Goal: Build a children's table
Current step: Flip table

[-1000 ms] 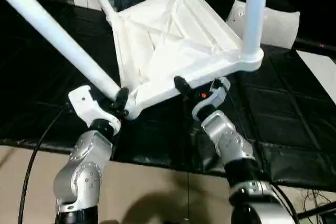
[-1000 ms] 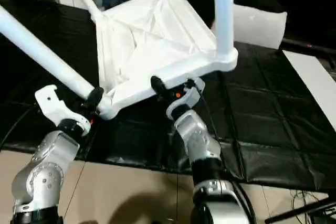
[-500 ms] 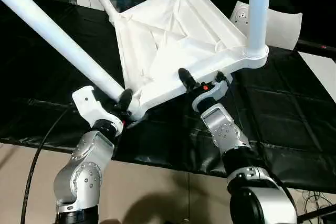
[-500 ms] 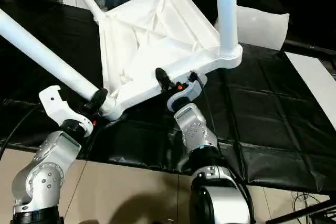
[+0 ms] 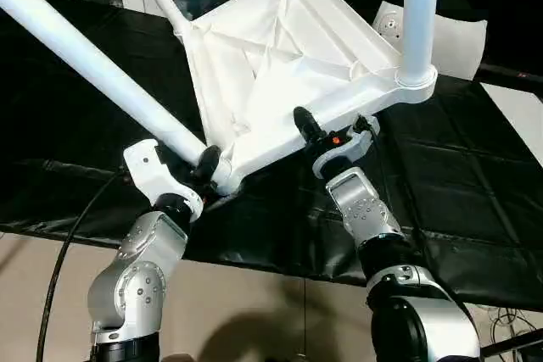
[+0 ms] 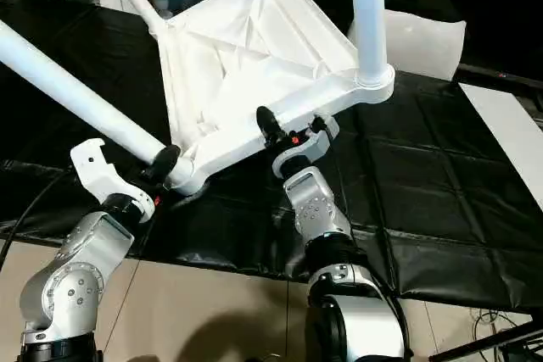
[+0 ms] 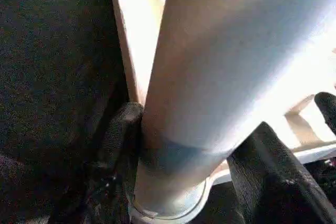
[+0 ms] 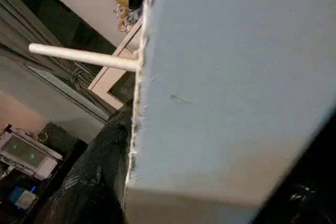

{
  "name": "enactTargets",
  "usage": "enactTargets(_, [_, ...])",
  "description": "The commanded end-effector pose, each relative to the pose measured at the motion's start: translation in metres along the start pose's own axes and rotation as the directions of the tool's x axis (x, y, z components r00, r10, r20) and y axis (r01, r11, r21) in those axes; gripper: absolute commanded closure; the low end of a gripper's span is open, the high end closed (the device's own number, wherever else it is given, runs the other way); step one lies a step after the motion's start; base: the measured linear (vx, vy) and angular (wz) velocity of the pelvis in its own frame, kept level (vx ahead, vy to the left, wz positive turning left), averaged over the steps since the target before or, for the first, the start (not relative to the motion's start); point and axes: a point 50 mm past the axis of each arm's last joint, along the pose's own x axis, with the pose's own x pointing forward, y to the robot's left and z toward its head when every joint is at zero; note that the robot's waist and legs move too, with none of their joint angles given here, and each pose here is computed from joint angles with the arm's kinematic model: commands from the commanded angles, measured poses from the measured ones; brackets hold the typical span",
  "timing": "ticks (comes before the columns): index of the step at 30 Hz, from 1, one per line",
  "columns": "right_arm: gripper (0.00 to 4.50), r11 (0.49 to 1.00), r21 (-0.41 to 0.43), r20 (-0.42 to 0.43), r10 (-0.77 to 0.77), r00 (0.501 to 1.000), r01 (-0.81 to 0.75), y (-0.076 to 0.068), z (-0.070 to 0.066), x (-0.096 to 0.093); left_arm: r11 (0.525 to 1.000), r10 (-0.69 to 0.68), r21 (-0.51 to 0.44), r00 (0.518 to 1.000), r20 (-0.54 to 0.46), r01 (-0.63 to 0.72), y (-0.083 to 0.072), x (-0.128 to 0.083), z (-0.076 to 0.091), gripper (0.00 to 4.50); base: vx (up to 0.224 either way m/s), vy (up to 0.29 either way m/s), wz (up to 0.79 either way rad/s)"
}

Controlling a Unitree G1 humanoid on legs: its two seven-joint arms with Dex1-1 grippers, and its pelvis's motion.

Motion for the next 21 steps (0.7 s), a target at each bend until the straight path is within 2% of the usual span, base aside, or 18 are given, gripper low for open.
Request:
enactTargets(1, [2.17, 0.991, 0.016, -0.004, 0.131, 0.991, -0.131, 0.039, -0.015, 0.019, 0.982, -0.168, -0.092, 0.984, -0.052, 0.163, -0.03, -0.001, -0.017, 1.69, 0.0, 0.0, 0.0])
enactTargets(4, [2.18, 0.992, -0.023, 0.013, 0.126, 0.992, -0.125, 0.039, -0.009, 0.02, 0.982, -0.18, -0.06, 0.983, -0.047, 0.177, -0.026, -0.004, -0.014, 1.55, 0.0, 0.0, 0.0])
enactTargets(6, [2.19, 0.992, -0.07, 0.053, 0.111, 0.992, -0.107, 0.038, 0.005, 0.021, 0.981, -0.192, 0.008, 0.98, -0.06, 0.193, -0.018, -0.012, -0.012, 1.26, 0.0, 0.0, 0.0])
enactTargets(9, [2.19, 0.991, -0.101, 0.09, 0.099, 0.991, -0.09, 0.037, 0.019, 0.023, 0.977, -0.205, 0.049, 0.975, -0.085, 0.21, -0.009, -0.022, -0.012, 1.17, 0.0, 0.0, 0.0])
enactTargets(11, [2.21, 0.988, -0.134, 0.111, 0.099, 0.989, -0.084, 0.037, 0.029, 0.023, 0.964, -0.219, 0.127, 0.968, -0.126, 0.235, -0.003, -0.03, -0.013, 1.14, 0.0, 0.0, 0.0])
enactTargets(13, [2.36, 0.979, -0.189, 0.135, 0.106, 0.985, -0.079, 0.037, 0.042, 0.024, 0.925, -0.242, 0.246, 0.949, -0.202, 0.288, 0.007, -0.044, -0.018, 1.14, 0.0, 0.0, 0.0])
enactTargets(16, [2.44, 0.965, -0.253, 0.163, 0.107, 0.981, -0.064, 0.038, 0.06, 0.024, 0.851, -0.29, 0.361, 0.914, -0.285, 0.382, 0.014, -0.061, -0.018, 1.04, 0.0, 0.0, 0.0])
enactTargets(21, [2.53, 0.938, -0.346, 0.215, 0.109, 0.971, -0.028, 0.04, 0.084, 0.024, 0.771, -0.37, 0.449, 0.892, -0.261, 0.451, 0.007, -0.069, -0.003, 0.72, 0.0, 0.0, 0.0])
